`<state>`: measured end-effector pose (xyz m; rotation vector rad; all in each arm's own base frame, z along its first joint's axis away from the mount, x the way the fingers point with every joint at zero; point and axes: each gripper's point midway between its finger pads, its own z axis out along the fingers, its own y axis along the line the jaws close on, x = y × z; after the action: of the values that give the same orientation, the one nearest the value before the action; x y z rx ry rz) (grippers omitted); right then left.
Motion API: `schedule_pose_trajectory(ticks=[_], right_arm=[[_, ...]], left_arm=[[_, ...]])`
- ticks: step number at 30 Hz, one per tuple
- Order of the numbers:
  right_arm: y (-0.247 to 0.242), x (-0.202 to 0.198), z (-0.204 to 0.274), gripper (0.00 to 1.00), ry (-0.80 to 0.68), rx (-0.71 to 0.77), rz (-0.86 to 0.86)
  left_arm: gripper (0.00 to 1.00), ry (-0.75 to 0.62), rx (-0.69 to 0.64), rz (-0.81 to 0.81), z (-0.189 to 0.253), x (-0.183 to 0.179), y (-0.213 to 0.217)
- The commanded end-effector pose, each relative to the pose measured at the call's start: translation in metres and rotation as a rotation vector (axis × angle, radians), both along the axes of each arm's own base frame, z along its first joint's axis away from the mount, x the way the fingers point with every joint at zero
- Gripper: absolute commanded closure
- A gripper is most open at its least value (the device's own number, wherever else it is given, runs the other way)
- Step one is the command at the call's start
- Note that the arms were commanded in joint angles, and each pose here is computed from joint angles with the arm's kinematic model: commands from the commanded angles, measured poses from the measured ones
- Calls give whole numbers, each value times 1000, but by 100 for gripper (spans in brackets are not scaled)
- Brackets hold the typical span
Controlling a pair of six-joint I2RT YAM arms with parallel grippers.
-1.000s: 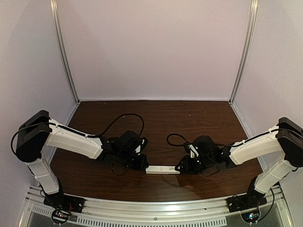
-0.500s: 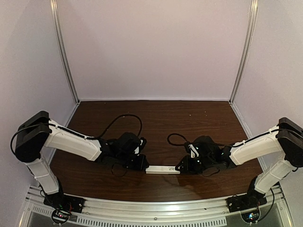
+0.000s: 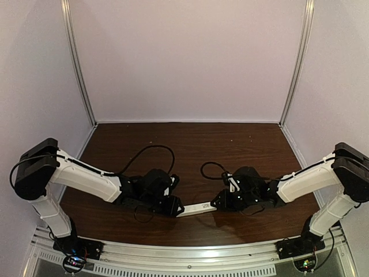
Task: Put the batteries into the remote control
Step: Load the battery cover onto the remote control.
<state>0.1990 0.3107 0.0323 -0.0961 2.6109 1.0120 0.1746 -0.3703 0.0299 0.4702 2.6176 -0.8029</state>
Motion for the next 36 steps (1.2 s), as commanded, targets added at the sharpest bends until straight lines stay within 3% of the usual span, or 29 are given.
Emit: schedule_pose_trajectory(ticks=[1,11,19,25,36], right_arm=[[0,-44,-31,71,115,-70,134],[3,-42,-20,60,94,-54,140],[4,-42,-18,59,88,-48,142],[3,-42,-23,60,96,-56,138],[4,-43,-23,64,101,-48,141]], left_arm=[[57,52,-35,-96,0,-28,-8],[46,24,-39,-41,12,-15,5],[37,53,21,40,3,-9,29],[46,42,5,46,7,-11,35],[72,40,-21,14,9,-12,27]])
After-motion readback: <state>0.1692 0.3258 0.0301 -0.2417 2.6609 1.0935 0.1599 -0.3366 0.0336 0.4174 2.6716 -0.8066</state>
